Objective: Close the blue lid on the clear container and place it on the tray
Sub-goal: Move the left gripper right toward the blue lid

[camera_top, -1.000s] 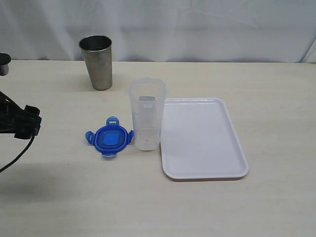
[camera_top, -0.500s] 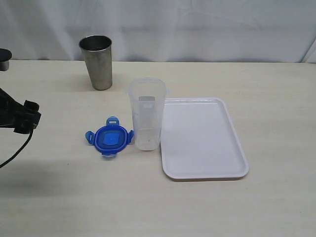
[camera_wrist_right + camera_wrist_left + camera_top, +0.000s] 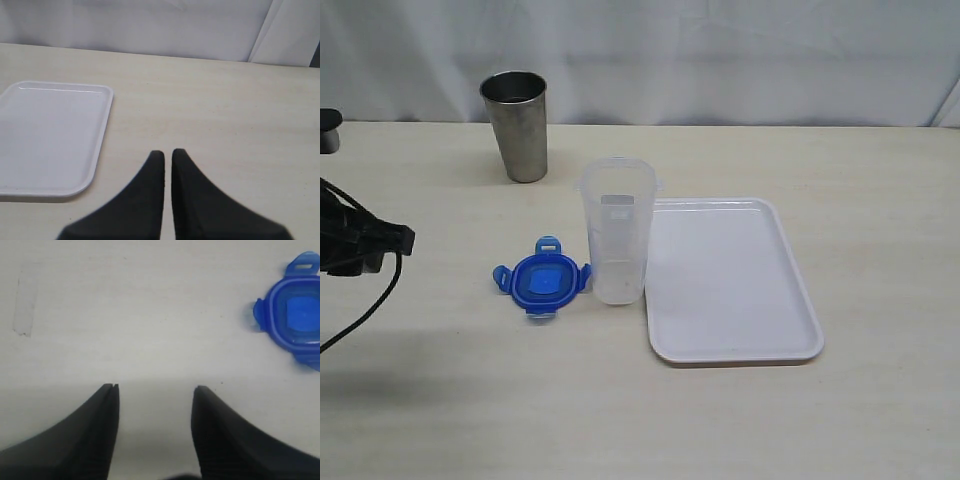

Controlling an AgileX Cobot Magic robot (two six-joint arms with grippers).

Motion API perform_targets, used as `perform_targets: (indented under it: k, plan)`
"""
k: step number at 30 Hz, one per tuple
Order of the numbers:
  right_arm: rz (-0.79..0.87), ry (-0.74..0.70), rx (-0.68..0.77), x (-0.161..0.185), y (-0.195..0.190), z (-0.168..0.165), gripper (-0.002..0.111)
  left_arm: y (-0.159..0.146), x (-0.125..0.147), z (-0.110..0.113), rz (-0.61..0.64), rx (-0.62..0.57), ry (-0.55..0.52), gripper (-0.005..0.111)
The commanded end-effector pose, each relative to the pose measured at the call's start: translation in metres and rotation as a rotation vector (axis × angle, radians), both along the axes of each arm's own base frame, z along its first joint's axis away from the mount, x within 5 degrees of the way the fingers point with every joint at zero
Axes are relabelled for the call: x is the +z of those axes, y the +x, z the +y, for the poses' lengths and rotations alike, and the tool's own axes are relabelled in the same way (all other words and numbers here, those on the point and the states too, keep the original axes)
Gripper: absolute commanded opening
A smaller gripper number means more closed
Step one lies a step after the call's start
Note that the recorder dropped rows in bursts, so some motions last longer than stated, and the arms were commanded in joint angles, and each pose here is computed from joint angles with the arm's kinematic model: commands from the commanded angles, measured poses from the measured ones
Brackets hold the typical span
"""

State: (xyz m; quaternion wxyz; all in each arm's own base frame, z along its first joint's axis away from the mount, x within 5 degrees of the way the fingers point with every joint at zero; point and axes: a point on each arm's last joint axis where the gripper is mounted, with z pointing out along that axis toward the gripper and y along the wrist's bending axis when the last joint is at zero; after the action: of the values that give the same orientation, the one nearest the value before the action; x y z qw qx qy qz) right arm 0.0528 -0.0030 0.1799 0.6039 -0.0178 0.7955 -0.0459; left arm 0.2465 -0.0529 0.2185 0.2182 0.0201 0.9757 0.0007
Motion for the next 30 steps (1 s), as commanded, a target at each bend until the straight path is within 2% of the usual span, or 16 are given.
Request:
perform_targets:
  k: [1, 4, 6, 8, 12, 17, 19, 22, 27, 30]
  plan:
    - [-0.001, 0.0, -0.004, 0.001, 0.0, 0.0, 0.006, -0.002, 0.001, -0.001, 0.055, -0.014, 0.016, 0.043]
    - [-0.001, 0.0, -0.004, 0.001, 0.0, 0.0, 0.006, 0.004, 0.005, 0.001, 0.137, -0.036, 0.028, 0.043]
    - [-0.001, 0.0, -0.004, 0.001, 0.0, 0.0, 0.006, 0.008, 0.008, 0.002, 0.163, -0.043, -0.011, 0.043]
    - [-0.001, 0.0, -0.004, 0.001, 0.0, 0.0, 0.006, 0.014, 0.01, 0.003, 0.145, -0.051, -0.08, 0.043]
    - [-0.001, 0.0, -0.004, 0.001, 0.0, 0.0, 0.006, 0.025, 0.015, 0.004, 0.024, -0.077, -0.202, 0.043]
    - [-0.001, 0.0, -0.004, 0.001, 0.0, 0.0, 0.006, 0.037, 0.007, 0.003, 0.034, -0.119, -0.367, 0.043]
    - [-0.001, 0.0, -0.004, 0.001, 0.0, 0.0, 0.006, 0.043, 0.0, 0.006, 0.067, -0.113, -0.379, 0.043]
    - [-0.001, 0.0, -0.004, 0.001, 0.0, 0.0, 0.006, 0.051, -0.01, 0.008, 0.107, -0.139, -0.337, 0.043]
    - [-0.001, 0.0, -0.004, 0.001, 0.0, 0.0, 0.006, 0.057, -0.028, 0.007, 0.157, -0.172, -0.32, 0.056]
    - [-0.001, 0.0, -0.004, 0.001, 0.0, 0.0, 0.006, 0.061, -0.04, 0.007, 0.193, -0.173, -0.319, 0.058]
